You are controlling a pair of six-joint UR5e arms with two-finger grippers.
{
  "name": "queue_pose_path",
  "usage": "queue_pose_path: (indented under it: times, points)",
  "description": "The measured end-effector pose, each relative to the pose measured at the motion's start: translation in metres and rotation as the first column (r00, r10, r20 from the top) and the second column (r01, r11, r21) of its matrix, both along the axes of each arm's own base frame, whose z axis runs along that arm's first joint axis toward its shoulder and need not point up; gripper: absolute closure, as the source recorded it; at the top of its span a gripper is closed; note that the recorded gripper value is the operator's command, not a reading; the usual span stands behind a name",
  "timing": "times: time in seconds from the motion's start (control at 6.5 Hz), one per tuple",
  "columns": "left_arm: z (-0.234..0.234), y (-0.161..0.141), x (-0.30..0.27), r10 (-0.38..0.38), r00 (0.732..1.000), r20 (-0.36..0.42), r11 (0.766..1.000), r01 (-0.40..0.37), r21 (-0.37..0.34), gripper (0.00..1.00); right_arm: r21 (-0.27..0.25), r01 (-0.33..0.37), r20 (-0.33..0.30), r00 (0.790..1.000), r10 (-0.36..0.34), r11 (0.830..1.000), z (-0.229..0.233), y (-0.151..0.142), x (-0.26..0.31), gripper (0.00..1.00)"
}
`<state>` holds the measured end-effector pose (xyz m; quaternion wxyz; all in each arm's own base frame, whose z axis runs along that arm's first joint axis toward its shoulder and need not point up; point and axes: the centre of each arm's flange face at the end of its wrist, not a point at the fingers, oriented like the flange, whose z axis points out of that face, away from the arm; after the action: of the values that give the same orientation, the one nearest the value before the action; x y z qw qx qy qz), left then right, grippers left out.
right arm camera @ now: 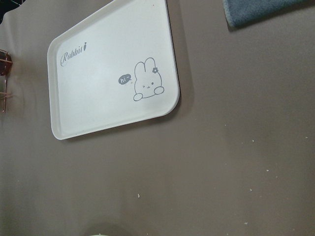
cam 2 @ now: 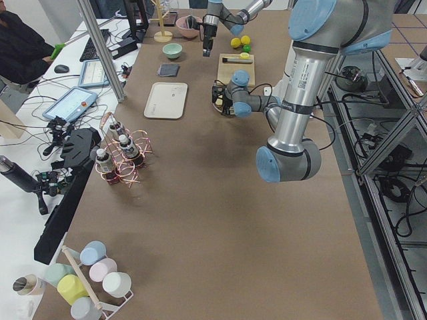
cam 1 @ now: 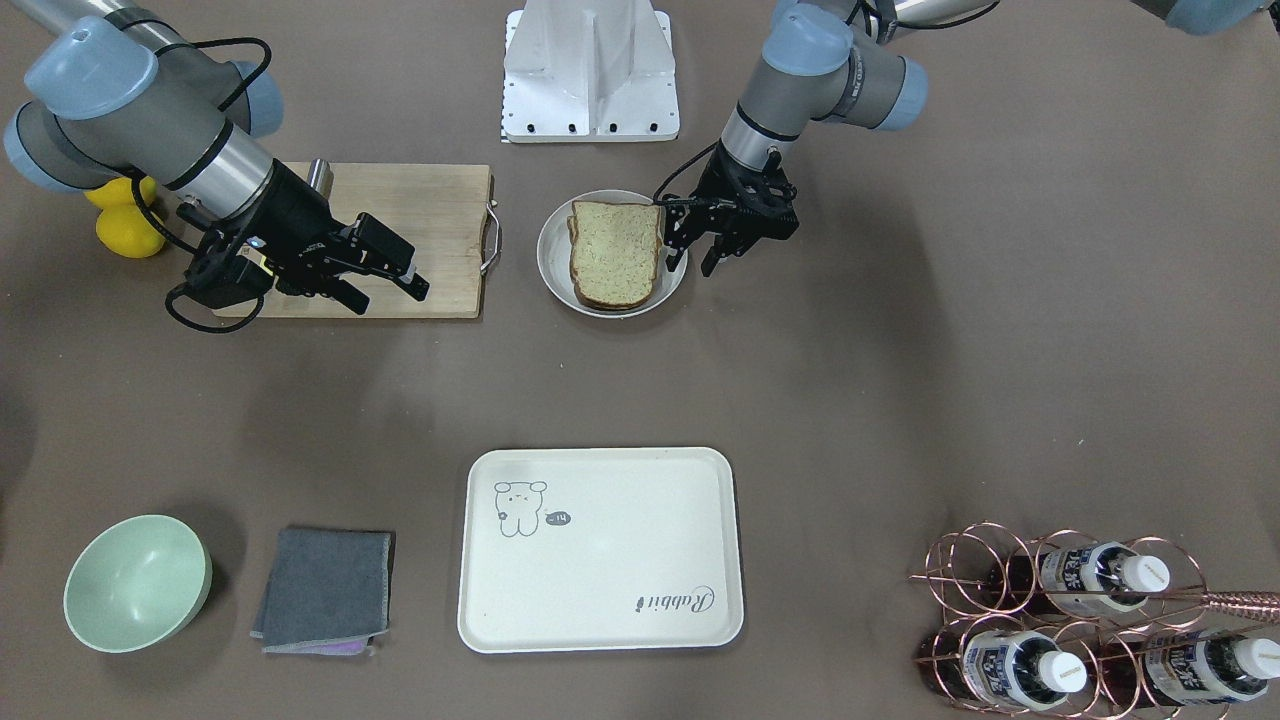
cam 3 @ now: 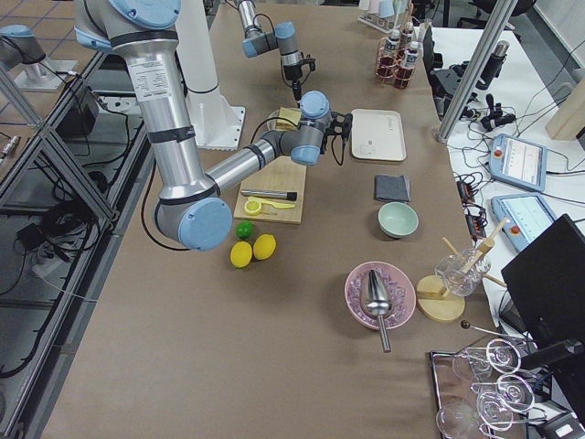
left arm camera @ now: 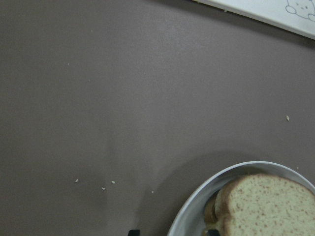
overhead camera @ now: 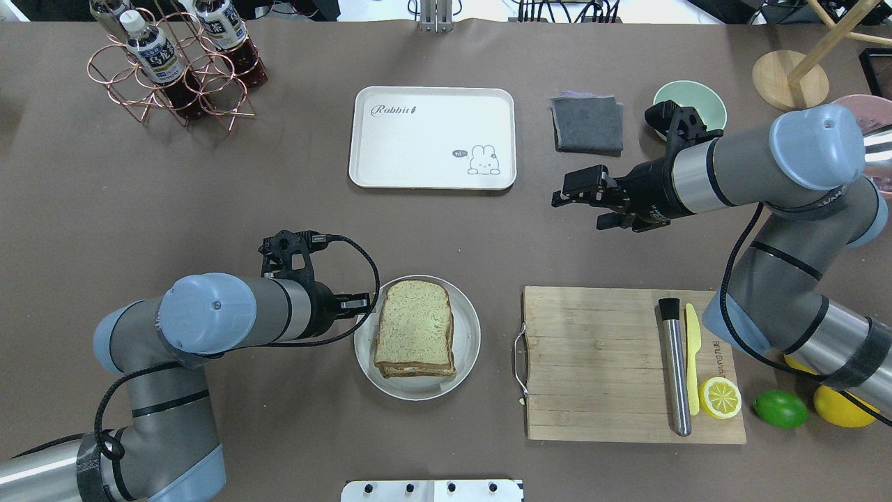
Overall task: Make sandwich and place on tray
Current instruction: 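Move the left gripper to the white plate's rim and grasp it, then lift the plate with the left gripper and carry it toward the white tray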
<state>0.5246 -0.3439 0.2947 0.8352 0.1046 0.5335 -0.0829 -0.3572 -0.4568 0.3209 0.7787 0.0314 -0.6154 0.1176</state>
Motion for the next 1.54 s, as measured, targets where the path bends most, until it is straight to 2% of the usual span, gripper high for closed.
queue_pose_path:
  times: [0.46, 0.62, 0.77, 0.92, 1.54]
  points:
    - [0.015, 0.013, 0.009, 0.005, 1.000, 0.004, 1.000, -0.005, 0.006, 0.46, -0.001, -0.001, -0.002, 1.000, 0.001, 1.000, 0.001, 0.000, -0.001, 0.00]
    - [0.015, 0.022, 0.015, 0.004, 1.000, 0.002, 1.000, -0.004, 0.006, 0.51, -0.002, -0.003, -0.002, 1.000, 0.003, 1.000, 0.001, -0.001, 0.000, 0.00]
    - [0.015, 0.030, 0.020, 0.005, 1.000, -0.002, 1.000, -0.005, -0.003, 0.82, -0.002, -0.006, -0.003, 1.000, 0.006, 1.000, 0.002, -0.003, 0.002, 0.00]
    - [0.014, 0.037, 0.024, 0.005, 1.000, -0.003, 1.000, -0.005, -0.005, 1.00, -0.003, -0.009, -0.003, 1.000, 0.009, 1.000, 0.002, -0.004, 0.003, 0.00]
    - [0.006, 0.036, 0.017, -0.004, 1.000, -0.023, 1.000, 0.004, -0.001, 1.00, -0.002, -0.010, -0.002, 1.000, 0.010, 1.000, 0.001, -0.004, 0.004, 0.00]
